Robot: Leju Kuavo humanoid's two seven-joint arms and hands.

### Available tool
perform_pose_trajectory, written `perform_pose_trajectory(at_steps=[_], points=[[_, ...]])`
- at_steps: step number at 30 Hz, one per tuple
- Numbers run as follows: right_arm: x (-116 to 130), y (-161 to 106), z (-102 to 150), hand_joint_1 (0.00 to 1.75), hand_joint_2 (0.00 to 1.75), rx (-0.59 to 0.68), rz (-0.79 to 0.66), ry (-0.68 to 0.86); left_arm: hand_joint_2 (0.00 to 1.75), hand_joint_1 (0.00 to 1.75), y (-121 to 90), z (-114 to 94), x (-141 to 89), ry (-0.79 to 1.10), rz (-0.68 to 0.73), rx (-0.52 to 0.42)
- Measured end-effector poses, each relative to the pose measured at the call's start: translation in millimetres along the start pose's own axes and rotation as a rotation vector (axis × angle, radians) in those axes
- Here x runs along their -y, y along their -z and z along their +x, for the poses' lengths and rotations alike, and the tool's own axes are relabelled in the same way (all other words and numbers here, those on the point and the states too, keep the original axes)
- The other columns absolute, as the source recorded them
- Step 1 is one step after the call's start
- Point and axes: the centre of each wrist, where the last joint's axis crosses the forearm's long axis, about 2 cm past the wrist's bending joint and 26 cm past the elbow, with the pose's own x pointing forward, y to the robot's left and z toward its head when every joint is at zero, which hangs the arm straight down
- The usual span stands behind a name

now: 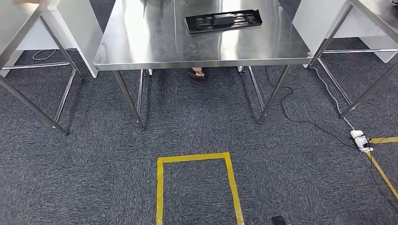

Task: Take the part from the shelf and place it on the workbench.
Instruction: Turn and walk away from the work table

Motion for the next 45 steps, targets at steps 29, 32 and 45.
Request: perform_pose_trajectory(at_steps=[29, 32, 45], points=[[-60, -15, -2, 0.00, 0.00, -0.146, 0.288, -0.251, 0.00, 0.00, -3, -8, -4, 0.029, -0.045, -0.173], [-61, -15, 1, 0.00, 0.00, -0.142, 0.291, -0.264, 0.00, 0.00, -3, -8, -5, 0.030, -0.043, -0.178], [-101, -20, 55, 0.00, 0.00, -0.106, 0.358, -0.513, 0.00, 0.00, -8, -11, 5, -0.013, 0.244, -0.284]])
